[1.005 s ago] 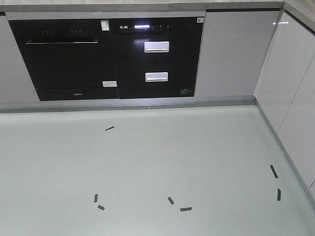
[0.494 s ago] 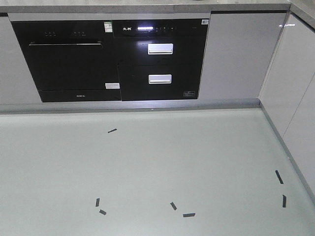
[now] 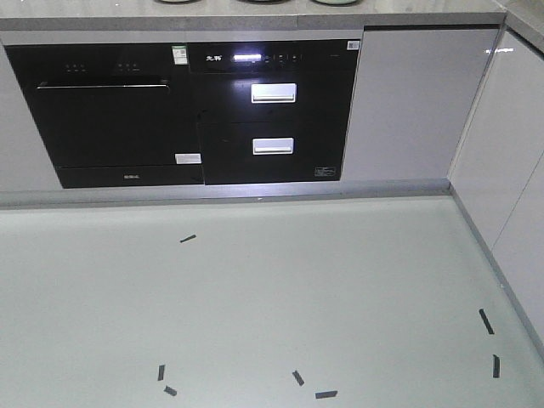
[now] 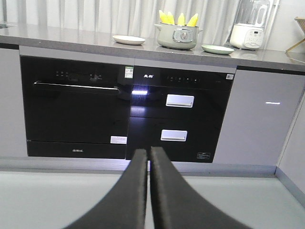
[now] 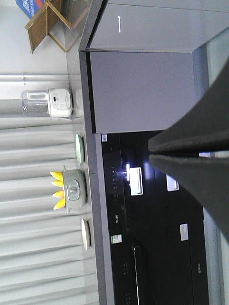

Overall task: Distribute corn equally
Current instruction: 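Drive the base toward the counter with the pot and plates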

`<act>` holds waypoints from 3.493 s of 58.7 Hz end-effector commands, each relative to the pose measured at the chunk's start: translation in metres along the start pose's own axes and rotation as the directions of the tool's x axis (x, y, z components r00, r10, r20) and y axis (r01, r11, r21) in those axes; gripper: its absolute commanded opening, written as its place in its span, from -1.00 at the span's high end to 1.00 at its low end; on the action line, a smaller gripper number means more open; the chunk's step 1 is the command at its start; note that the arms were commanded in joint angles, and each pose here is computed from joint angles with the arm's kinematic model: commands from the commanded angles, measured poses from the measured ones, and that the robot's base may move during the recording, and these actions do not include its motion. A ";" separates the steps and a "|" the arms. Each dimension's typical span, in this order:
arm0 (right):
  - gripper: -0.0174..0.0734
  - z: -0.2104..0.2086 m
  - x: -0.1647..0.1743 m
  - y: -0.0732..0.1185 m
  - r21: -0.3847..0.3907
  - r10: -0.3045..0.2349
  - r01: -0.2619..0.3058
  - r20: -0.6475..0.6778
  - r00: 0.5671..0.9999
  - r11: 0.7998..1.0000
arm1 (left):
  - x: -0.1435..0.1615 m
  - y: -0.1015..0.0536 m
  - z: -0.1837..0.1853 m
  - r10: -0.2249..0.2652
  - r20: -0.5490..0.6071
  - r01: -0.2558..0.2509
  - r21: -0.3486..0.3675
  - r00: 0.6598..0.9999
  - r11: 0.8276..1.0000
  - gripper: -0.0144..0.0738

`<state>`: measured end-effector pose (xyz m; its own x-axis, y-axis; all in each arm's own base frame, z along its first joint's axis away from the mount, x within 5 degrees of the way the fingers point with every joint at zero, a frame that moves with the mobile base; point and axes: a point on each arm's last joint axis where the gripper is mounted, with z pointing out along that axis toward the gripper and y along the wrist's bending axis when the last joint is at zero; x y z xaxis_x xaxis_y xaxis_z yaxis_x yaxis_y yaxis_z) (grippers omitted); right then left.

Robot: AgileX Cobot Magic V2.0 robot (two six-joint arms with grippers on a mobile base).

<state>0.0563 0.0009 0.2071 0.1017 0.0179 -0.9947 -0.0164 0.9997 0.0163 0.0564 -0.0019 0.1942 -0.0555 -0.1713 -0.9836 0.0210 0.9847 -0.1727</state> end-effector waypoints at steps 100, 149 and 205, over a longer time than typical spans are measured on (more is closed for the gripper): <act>0.62 0.000 -0.001 0.001 -0.006 -0.009 0.009 0.061 0.998 1.000 | -0.014 -0.002 -0.001 -0.009 0.089 0.008 0.013 0.996 1.000 0.69; 0.62 0.000 -0.001 0.001 -0.006 -0.009 0.009 0.061 0.998 1.000 | -0.014 -0.002 -0.001 -0.009 0.089 0.008 0.013 0.996 1.000 0.69; 0.62 0.000 -0.001 0.001 -0.006 -0.009 0.009 0.061 0.998 1.000 | -0.014 -0.002 -0.001 -0.009 0.089 0.008 0.013 0.996 1.000 0.69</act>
<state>0.0563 0.0009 0.2070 0.1008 0.0178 -0.9947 -0.0163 0.9997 0.0163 0.0564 -0.0019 0.1942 -0.0555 -0.1713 -0.9836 0.0210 0.9847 -0.1727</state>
